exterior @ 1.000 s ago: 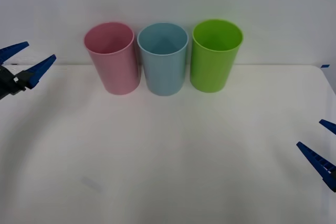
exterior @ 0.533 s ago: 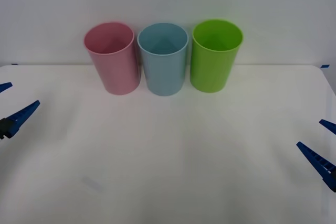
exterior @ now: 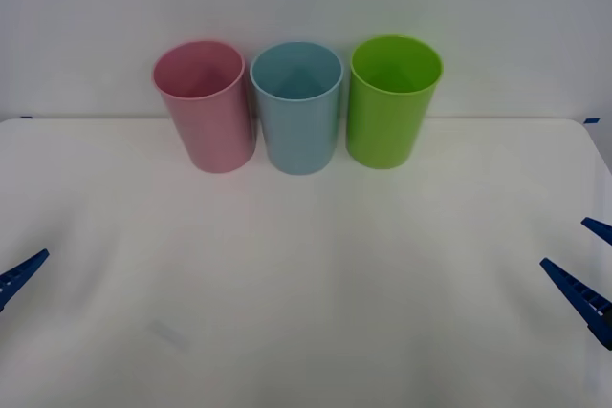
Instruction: Grasp the object on the table and drop it into the matching bin: aluminum can to the light blue bin, PET bottle to the pink bin.
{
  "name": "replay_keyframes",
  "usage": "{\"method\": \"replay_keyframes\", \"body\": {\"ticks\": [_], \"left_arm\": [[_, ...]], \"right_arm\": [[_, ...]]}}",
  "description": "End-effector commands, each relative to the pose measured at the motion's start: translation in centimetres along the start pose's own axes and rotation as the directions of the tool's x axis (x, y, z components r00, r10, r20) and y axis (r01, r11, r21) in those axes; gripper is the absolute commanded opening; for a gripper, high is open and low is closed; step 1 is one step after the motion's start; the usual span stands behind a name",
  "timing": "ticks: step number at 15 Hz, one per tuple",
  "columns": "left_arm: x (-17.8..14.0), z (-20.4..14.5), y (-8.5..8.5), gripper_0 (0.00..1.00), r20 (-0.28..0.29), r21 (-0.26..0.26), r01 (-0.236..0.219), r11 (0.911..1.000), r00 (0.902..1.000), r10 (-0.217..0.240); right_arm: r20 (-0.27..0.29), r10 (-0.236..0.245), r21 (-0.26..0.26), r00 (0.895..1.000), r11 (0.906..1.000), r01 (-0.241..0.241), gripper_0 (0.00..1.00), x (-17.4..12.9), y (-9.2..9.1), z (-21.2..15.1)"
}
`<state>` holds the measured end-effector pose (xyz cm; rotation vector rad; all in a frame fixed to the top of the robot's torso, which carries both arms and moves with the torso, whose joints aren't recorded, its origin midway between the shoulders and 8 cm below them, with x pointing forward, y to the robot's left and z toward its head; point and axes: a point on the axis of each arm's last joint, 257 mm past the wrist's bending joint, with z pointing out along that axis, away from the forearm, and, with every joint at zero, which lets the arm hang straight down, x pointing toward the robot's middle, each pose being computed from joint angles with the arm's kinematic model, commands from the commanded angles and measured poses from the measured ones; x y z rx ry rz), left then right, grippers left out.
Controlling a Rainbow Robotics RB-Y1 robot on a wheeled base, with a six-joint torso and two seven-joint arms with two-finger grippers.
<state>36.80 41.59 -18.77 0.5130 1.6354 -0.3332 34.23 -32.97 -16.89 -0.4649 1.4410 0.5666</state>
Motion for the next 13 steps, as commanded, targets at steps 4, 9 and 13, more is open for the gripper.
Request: {"method": "replay_keyframes", "body": {"ticks": [4, 9, 13], "left_arm": [[3.3, -2.4, -1.8, 1.00, -0.065, 0.010, 0.036, 0.9993, 0.9973, -0.035], [3.8, -1.7, -3.3, 1.00, -0.066, 0.050, 0.064, 0.9967, 0.9960, -0.061], [3.8, -1.7, -3.3, 1.00, -0.066, 0.050, 0.064, 0.9967, 0.9960, -0.061]], "right_arm": [[0.000, 0.000, 0.000, 1.000, 1.0000, 0.000, 1.00, 0.0, 0.0, 0.0], [0.000, 0.000, 0.000, 1.000, 1.0000, 0.000, 1.00, 0.0, 0.0, 0.0], [0.000, 0.000, 0.000, 1.000, 1.0000, 0.000, 1.00, 0.0, 0.0, 0.0]]}}
